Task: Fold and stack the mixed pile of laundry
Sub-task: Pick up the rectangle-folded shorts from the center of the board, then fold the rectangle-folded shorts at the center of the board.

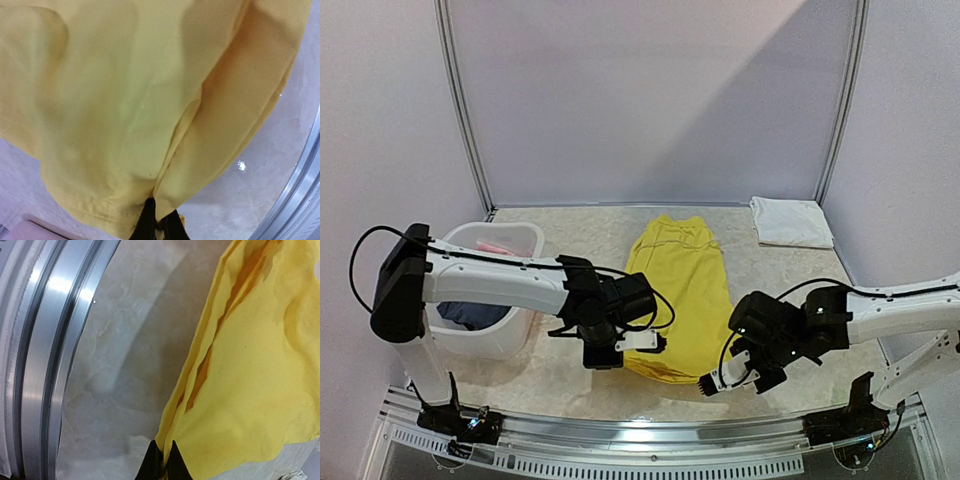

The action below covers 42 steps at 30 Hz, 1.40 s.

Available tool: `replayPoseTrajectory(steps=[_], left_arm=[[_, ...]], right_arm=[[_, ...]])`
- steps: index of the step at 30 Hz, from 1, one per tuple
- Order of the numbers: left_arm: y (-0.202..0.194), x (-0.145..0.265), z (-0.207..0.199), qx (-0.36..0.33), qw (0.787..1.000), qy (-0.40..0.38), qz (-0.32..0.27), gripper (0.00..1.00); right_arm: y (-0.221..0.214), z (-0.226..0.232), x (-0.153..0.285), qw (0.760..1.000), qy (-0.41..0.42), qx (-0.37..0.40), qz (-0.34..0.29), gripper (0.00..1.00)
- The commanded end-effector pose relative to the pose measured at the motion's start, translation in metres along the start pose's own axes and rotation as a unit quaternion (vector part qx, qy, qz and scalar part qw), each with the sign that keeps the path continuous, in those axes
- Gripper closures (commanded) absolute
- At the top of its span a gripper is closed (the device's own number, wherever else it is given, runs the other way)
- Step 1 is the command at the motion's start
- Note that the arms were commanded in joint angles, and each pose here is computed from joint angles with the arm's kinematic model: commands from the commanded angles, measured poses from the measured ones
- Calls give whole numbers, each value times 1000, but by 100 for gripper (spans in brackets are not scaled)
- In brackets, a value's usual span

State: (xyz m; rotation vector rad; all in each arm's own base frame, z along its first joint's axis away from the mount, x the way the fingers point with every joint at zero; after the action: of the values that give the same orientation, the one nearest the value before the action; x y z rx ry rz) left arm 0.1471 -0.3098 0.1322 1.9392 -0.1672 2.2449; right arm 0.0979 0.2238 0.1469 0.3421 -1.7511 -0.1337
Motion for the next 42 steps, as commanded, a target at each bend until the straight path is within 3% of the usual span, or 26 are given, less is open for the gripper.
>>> replayPoseTrajectory(steps=[1,7,13,21,27,38,42], left_arm=[[9,47,13,-4,998,50,-30,100],[21,83,17,-6,998,53,-22,100],[29,121,6,-1,997,75,-35,100],[30,144,31,5,983,180,-35,100],[42,147,103,67,951,299,-53,100],[27,84,227,189,920,345,4,100],[15,67,265,241,899,366,-2,100]], right_arm=[[-3,0,33,999,48,-22,-13,100],[0,-4,83,993,90,-59,-43,100],[-6,-13,106,980,148,-121,-60,100],[-12,-65,152,977,53,-167,-125,100],[-27,-131,151,953,-69,-258,-140,100],[-58,-258,99,888,-163,-399,-162,100],[-71,-304,80,865,-169,-441,-168,100]])
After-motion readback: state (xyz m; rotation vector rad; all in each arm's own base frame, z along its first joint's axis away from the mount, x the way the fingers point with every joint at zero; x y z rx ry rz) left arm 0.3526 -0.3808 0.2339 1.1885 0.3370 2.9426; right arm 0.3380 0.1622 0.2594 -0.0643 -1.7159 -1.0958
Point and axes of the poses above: each gripper's point midway between its finger pads, its own x axis back along the fingers, its own z axis along the line the jaws close on, y = z × x, the point moved 9 cm from there along x, back along the fingers, and after that the axes turned 15 degrees about -x, right-handed, at the moved point
